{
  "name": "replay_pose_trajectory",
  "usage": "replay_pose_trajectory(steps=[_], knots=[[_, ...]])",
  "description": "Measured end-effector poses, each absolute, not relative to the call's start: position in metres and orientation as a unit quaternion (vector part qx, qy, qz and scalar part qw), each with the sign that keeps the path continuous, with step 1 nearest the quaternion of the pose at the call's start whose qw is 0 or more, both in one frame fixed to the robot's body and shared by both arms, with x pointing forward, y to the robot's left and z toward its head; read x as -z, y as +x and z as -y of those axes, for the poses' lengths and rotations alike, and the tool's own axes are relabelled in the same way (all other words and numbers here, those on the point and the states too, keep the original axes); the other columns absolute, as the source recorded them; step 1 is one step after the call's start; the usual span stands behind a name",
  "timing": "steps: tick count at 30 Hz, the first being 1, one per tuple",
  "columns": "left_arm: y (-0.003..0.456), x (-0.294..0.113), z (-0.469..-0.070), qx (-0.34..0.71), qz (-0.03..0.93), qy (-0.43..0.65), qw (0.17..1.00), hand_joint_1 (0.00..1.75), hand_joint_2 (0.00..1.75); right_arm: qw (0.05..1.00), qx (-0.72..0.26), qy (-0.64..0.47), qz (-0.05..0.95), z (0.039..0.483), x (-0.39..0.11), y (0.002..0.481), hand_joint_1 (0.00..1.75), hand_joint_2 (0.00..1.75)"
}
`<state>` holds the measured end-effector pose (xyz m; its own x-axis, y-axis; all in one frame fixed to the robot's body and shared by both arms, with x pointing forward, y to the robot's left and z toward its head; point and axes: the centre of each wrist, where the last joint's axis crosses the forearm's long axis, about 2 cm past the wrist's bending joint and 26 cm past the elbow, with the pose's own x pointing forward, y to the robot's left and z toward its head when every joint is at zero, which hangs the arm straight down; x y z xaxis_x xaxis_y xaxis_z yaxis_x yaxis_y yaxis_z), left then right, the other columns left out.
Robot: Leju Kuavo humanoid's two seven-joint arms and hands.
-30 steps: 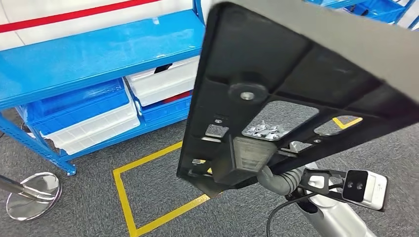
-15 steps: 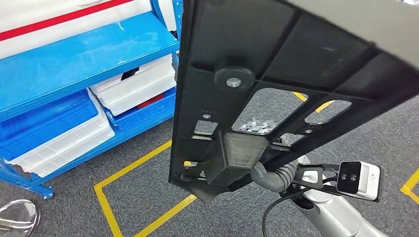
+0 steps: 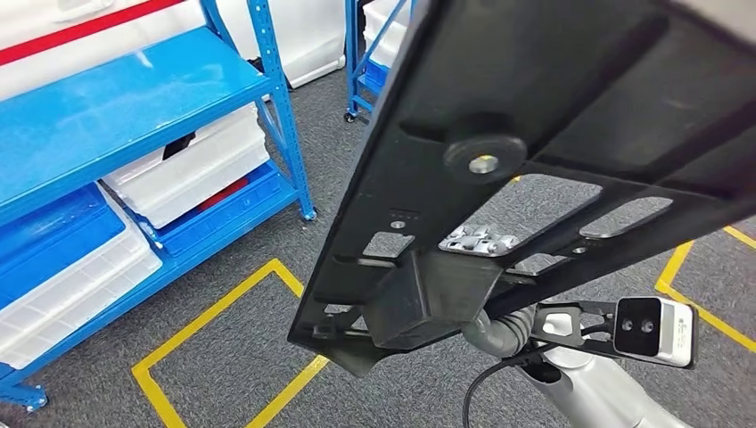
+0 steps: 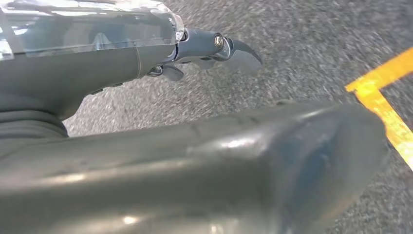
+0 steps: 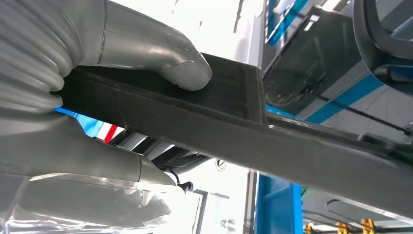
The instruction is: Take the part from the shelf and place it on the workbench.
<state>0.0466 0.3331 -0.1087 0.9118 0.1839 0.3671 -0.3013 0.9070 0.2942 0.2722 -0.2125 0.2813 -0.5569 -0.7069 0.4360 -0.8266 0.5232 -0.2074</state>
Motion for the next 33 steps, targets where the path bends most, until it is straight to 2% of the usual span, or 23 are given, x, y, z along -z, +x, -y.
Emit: replay_pose_trajectory(steps=[15,33], knots=[[0.041,0.108,-0.346,-0.168,0.137,0.207,0.954,0.00,0.00,0.162,-0.217,0.477,0.836,0.214,-0.276,0.269,1.59,1.75],[0.042,0.106,-0.360,-0.168,0.159,0.207,0.951,0.00,0.00,0.176,-0.233,0.462,0.837,0.224,-0.270,0.263,1.59,1.75]])
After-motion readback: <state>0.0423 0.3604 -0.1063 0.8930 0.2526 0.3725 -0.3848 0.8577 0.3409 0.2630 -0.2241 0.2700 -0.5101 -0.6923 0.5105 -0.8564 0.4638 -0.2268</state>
